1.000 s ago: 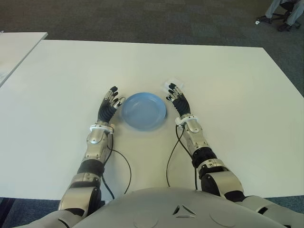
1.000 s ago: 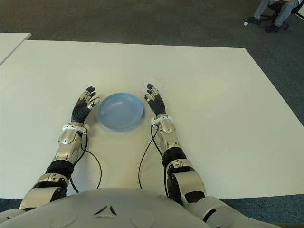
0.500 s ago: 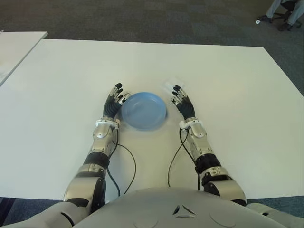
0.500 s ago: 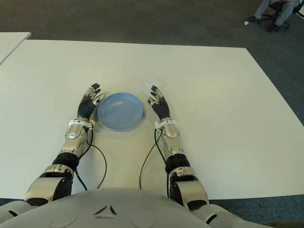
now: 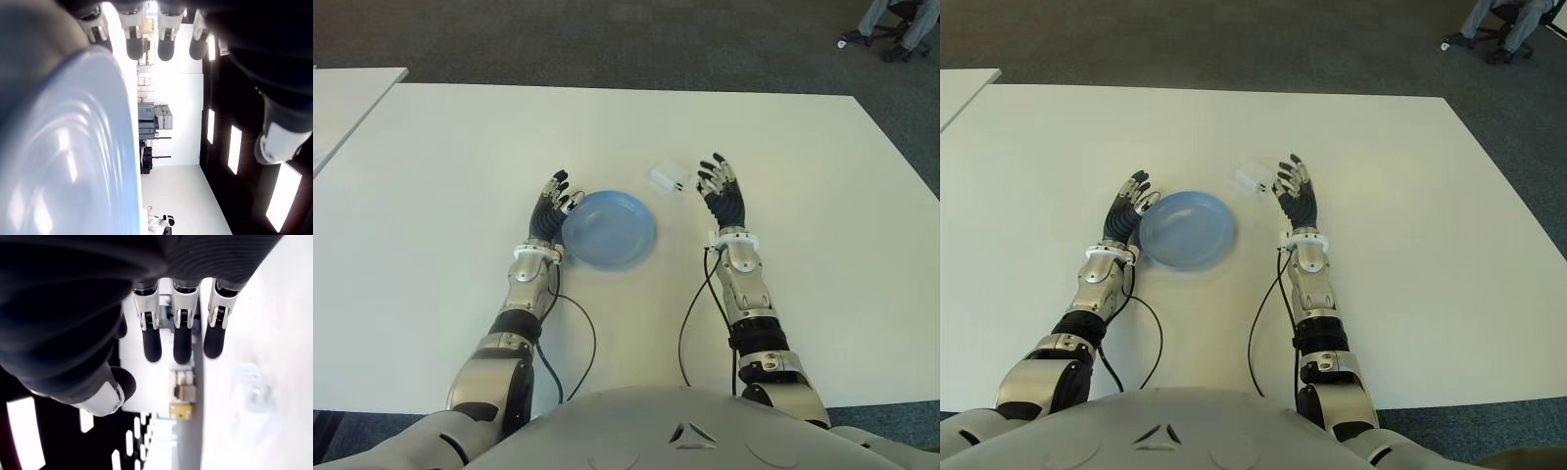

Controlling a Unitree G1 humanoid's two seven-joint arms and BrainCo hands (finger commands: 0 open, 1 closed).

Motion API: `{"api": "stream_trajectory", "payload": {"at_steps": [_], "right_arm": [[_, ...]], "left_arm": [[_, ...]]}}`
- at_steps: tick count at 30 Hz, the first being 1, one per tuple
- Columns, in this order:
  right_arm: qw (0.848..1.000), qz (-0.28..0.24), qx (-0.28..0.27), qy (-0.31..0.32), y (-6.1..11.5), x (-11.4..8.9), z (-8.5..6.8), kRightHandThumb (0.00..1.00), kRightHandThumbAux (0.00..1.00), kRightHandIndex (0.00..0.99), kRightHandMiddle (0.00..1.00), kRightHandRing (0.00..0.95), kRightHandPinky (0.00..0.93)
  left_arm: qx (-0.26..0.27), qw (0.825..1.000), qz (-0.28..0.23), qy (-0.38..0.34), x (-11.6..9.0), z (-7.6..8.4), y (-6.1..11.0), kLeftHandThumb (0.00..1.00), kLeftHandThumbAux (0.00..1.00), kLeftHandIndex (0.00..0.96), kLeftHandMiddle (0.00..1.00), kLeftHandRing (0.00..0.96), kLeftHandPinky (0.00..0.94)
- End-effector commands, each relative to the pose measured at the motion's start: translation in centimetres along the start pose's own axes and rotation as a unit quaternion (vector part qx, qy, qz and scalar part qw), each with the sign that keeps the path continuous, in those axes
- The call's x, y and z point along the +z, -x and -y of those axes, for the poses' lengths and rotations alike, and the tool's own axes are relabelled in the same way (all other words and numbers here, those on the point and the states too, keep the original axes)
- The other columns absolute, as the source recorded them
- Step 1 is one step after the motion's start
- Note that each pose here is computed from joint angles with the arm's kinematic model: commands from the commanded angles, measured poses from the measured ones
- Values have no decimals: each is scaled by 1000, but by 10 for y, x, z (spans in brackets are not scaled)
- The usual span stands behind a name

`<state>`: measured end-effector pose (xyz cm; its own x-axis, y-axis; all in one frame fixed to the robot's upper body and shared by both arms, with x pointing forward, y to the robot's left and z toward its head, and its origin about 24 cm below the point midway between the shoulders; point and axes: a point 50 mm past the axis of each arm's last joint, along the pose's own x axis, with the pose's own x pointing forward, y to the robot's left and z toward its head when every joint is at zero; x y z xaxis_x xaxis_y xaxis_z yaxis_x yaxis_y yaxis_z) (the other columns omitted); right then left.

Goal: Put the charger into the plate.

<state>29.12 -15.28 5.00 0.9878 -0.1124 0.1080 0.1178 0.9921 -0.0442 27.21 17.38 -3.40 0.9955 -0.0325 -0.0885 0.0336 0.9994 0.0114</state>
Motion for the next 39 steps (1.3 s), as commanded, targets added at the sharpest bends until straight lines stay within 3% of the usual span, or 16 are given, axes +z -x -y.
{"api": "stream_trajectory", "payload": {"at_steps": [1,4,7,10,18,28,33,35,39], "right_arm": [[997,58,-41,3,-15,34,10,620,728,183,329,284,285],[994,88,-62,10,-25,48,12,676,714,213,366,316,313],[992,105,-73,17,-32,56,13,856,663,236,437,342,339],[988,127,-81,25,-39,68,12,916,645,253,463,367,366],[975,199,-79,61,-52,94,4,948,634,277,480,399,368],[965,217,-51,139,-79,93,1,952,631,251,483,390,320],[964,184,-6,190,-94,88,-5,945,635,209,474,355,304],[962,165,14,215,-100,84,-6,755,629,163,365,320,295],[954,121,51,270,-111,75,-9,608,601,107,263,260,245]], "left_arm": [[5,998,-54,8,-21,2,12,0,558,0,26,5,2],[6,999,-53,8,-21,1,12,0,558,0,27,7,8],[6,999,-52,8,-20,1,12,0,557,0,28,10,11],[6,999,-51,9,-20,1,13,0,554,0,28,10,7],[3,999,-48,12,-20,1,12,0,548,0,28,8,3],[2,999,-44,12,-19,3,12,0,550,0,33,16,19],[1,999,-42,14,-17,5,11,0,550,1,34,19,21],[1,999,-41,14,-17,5,11,0,548,0,34,19,18],[-1,999,-38,15,-16,6,11,0,545,0,34,18,16]]}}
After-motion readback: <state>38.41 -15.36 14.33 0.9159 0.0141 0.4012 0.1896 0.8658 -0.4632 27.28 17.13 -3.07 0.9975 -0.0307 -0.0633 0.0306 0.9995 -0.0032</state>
